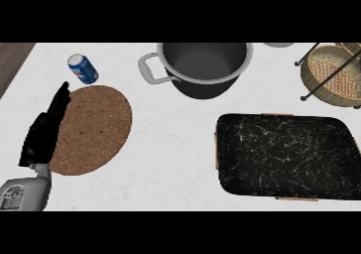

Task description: Pick the pear from the tray and place it in the tiered basket

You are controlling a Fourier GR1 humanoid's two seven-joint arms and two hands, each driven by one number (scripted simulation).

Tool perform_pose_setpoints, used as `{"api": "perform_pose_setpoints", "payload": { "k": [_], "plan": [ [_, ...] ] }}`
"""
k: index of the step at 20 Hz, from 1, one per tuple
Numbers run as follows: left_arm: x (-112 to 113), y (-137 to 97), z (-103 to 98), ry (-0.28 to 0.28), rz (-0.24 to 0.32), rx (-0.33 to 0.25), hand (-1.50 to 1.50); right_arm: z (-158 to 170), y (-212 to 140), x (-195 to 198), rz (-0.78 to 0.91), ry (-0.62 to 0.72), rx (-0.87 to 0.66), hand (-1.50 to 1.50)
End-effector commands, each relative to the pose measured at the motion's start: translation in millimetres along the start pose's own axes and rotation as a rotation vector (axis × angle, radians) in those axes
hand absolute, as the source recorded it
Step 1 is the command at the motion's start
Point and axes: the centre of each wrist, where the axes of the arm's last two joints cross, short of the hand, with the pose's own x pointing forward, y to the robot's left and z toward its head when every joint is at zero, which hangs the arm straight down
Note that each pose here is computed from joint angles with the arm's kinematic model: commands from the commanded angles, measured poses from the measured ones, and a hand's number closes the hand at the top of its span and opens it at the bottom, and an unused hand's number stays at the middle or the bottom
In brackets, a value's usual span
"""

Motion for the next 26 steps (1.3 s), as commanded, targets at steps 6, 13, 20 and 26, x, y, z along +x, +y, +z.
{"api": "perform_pose_setpoints", "payload": {
  "k": [6, 13, 20, 26],
  "plan": [
    [16, 1, -8, -0.017, 0.001, -0.003, 0.00, -39, -16, -80, 0.179, 0.057, -0.050, 1.50],
    [-9, -14, -6, -0.009, 0.005, -0.006, 0.00, -41, 5, -102, 0.124, 0.001, 0.063, 1.50],
    [8, -7, -1, -0.019, 0.006, -0.022, 0.00, -42, 1, -125, 0.038, 0.017, 0.190, 1.50],
    [-4, 10, 2, -0.020, -0.012, -0.026, 0.00, -24, 38, -146, -0.128, 0.193, 0.285, -1.50]
  ]
}}
